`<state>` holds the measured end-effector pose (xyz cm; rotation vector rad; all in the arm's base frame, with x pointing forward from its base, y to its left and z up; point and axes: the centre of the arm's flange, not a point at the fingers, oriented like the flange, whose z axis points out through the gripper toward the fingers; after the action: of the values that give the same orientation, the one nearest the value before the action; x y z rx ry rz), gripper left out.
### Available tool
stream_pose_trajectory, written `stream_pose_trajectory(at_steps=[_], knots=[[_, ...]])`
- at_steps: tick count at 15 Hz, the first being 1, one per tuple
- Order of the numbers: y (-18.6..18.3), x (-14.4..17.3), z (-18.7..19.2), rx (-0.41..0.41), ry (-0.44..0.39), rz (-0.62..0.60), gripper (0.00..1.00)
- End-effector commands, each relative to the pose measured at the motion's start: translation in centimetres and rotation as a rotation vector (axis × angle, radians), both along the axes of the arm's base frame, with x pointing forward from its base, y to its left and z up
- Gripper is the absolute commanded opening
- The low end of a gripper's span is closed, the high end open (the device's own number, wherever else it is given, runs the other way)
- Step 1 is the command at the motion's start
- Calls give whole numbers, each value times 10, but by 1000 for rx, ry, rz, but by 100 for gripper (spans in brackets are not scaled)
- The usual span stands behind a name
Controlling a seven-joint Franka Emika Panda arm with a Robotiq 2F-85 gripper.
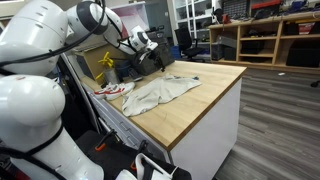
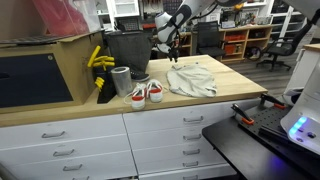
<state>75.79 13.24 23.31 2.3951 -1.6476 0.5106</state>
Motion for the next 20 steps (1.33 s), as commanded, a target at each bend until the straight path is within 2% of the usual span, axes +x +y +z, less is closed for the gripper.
stream_pose_trajectory(at_steps=[1,3,4,7,10,14,20], knots=[[-34,-41,67,21,139,60,84],[-48,-62,82,35,226,118,99],[-55,-73,85,51,266,148,100],[-72,-109,66,90,404,216,100],[-78,-153,26,99,548,263,100],[-62,-212,-21,95,647,325,100],[-31,-269,-65,116,815,430,100]])
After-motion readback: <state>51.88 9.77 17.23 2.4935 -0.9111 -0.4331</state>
